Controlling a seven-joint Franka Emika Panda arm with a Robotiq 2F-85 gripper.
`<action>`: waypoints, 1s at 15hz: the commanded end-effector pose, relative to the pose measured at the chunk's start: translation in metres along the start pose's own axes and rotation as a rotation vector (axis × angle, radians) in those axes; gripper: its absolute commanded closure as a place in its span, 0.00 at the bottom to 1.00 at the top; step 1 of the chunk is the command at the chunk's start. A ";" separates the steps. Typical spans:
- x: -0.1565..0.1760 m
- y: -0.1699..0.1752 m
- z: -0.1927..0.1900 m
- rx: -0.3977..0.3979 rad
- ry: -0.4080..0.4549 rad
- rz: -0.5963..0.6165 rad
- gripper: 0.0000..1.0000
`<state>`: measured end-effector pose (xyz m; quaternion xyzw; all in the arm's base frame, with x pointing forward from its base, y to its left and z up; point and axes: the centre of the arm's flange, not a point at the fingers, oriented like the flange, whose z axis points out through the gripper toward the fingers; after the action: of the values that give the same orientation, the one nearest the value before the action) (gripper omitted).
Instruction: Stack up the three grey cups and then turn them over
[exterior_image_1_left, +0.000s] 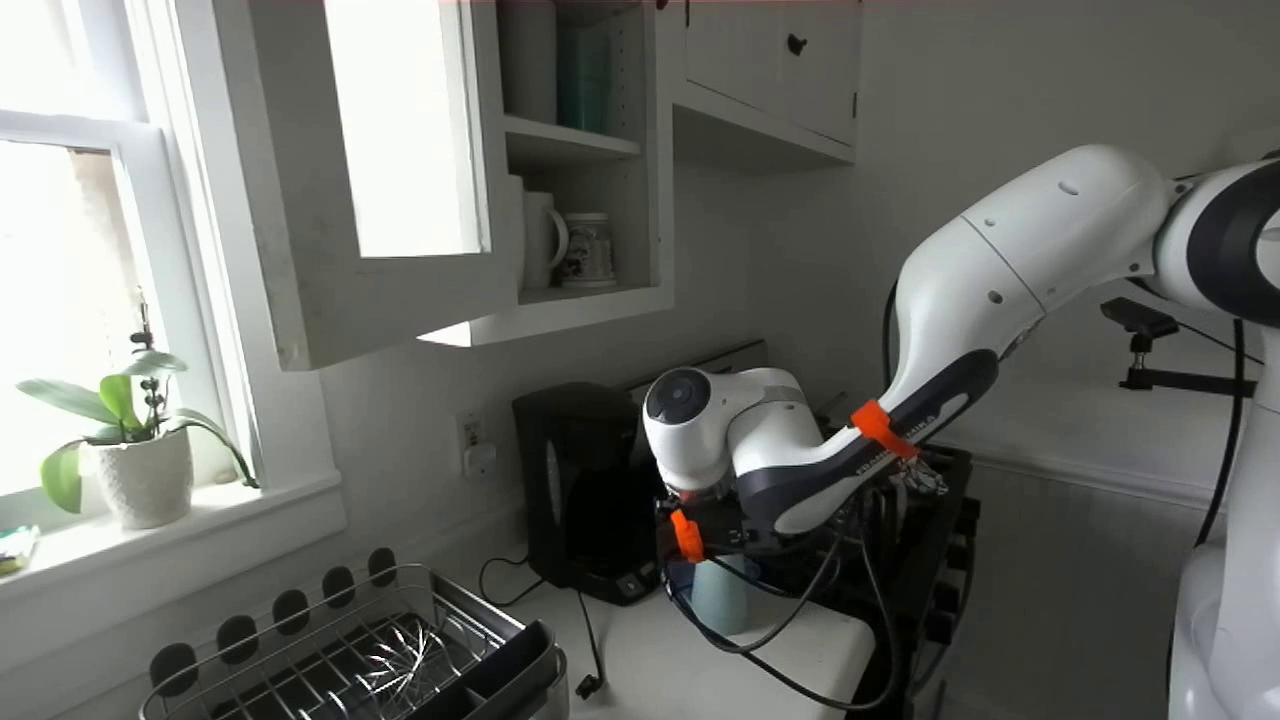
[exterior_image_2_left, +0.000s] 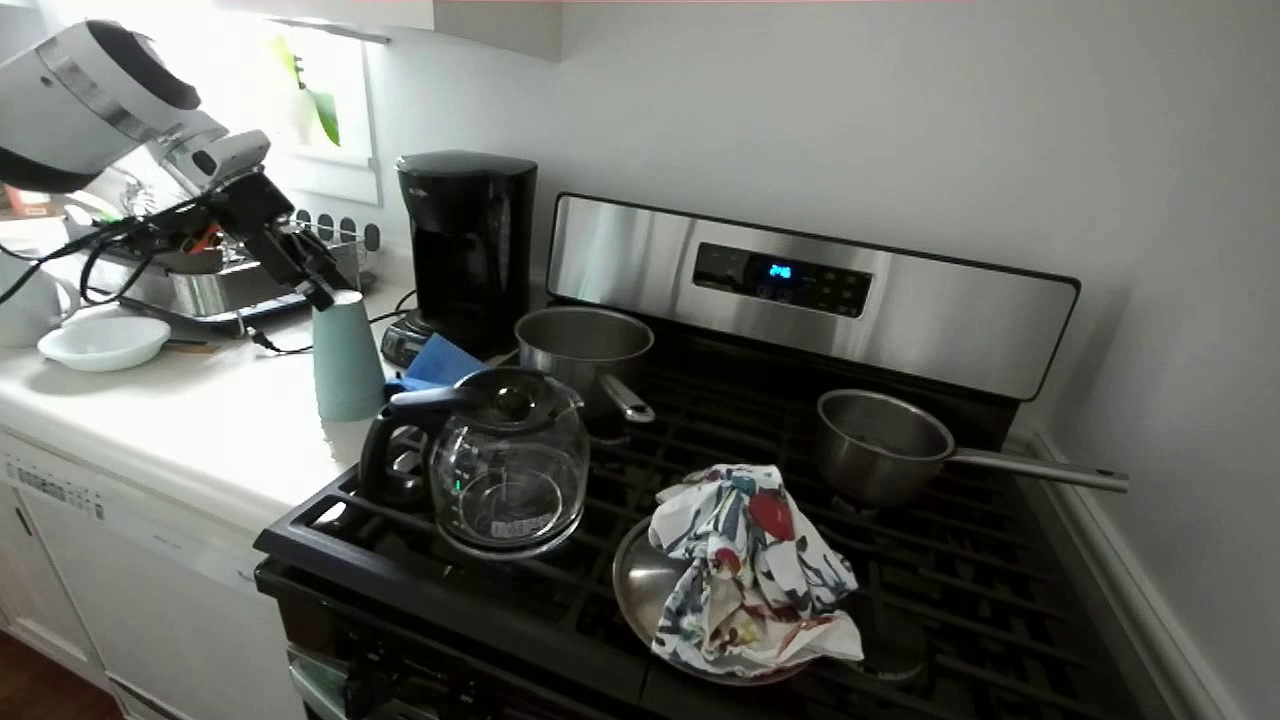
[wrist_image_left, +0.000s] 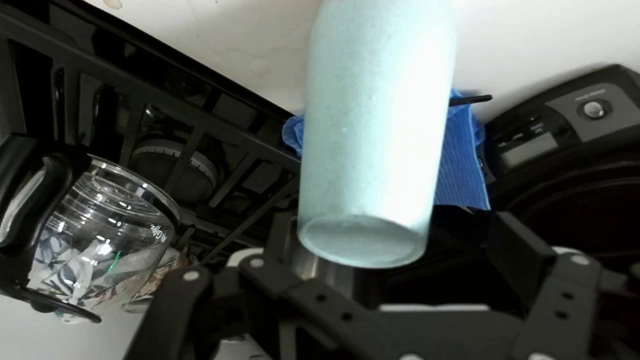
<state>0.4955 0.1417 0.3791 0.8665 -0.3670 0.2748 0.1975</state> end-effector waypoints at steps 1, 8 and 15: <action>0.036 0.036 -0.032 0.094 -0.131 -0.018 0.00; 0.089 0.076 -0.074 0.253 -0.330 -0.122 0.00; 0.105 0.101 -0.099 0.196 -0.402 -0.146 0.00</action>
<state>0.4590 0.0800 0.5164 0.9437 -0.3005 0.1320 0.0401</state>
